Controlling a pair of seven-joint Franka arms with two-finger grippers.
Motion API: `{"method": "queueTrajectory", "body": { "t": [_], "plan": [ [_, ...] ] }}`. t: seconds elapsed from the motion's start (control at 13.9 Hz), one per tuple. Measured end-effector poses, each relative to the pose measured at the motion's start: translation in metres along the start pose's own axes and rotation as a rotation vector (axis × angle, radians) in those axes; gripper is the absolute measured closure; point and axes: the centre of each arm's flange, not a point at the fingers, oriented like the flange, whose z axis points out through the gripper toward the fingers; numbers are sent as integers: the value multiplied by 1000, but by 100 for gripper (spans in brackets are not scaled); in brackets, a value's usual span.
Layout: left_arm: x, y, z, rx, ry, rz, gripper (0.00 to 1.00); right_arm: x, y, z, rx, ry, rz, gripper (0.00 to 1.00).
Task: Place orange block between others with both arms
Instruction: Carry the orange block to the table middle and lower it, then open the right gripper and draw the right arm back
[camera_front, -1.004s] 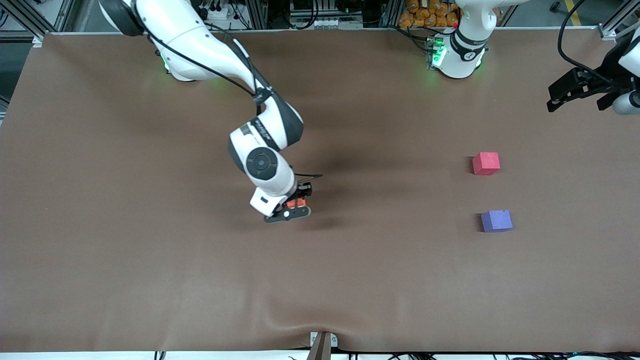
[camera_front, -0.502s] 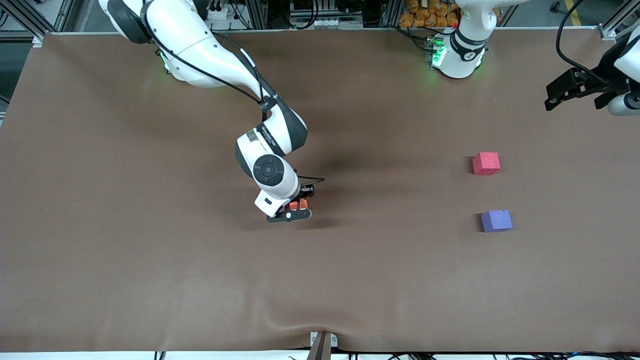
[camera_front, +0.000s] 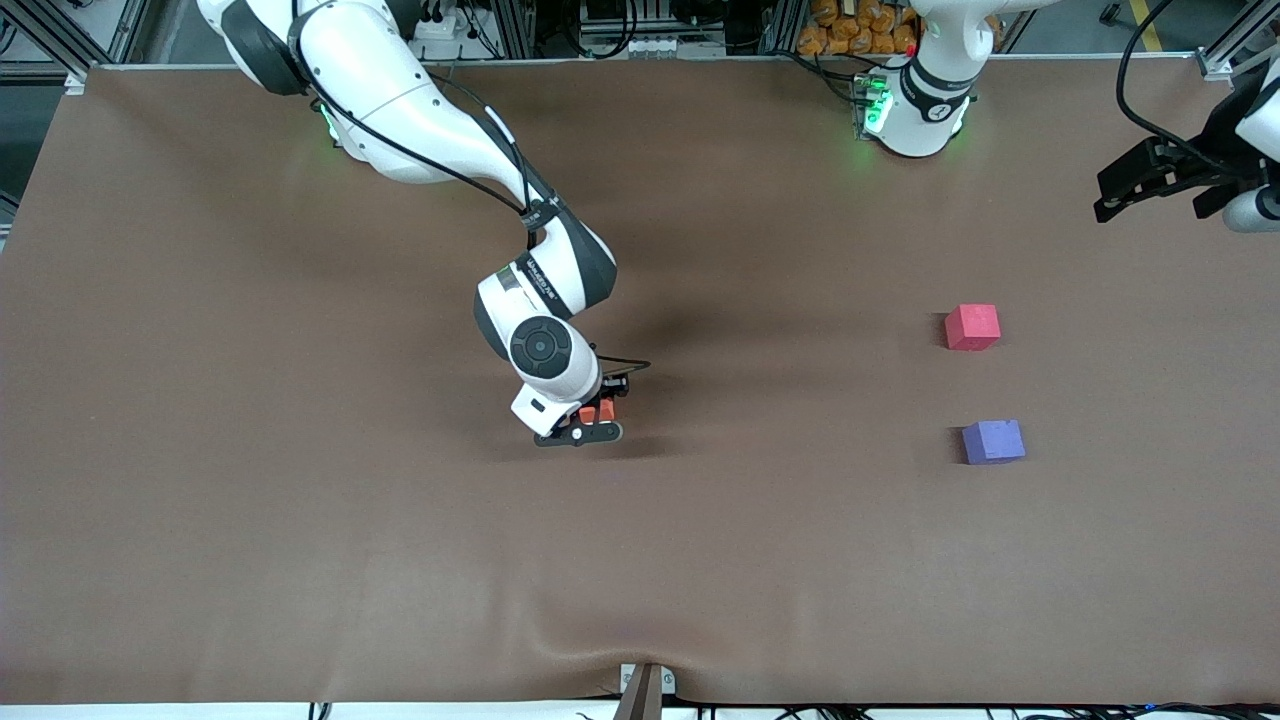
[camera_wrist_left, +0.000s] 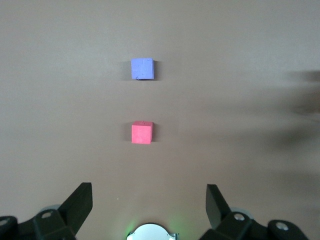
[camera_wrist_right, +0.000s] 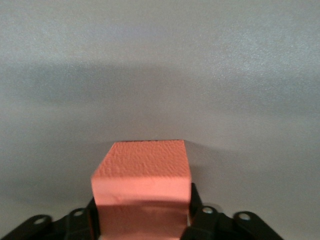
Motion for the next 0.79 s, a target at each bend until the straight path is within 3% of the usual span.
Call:
{"method": "queueTrajectory", "body": {
  "t": [0.22, 0.79],
  "plan": [
    [6, -4, 7, -2, 14, -8, 0, 2, -3, -6, 8, 12, -2, 0],
    [12, -9, 25, -2, 7, -19, 0, 9, -10, -54, 43, 75, -6, 0]
  ]
}}
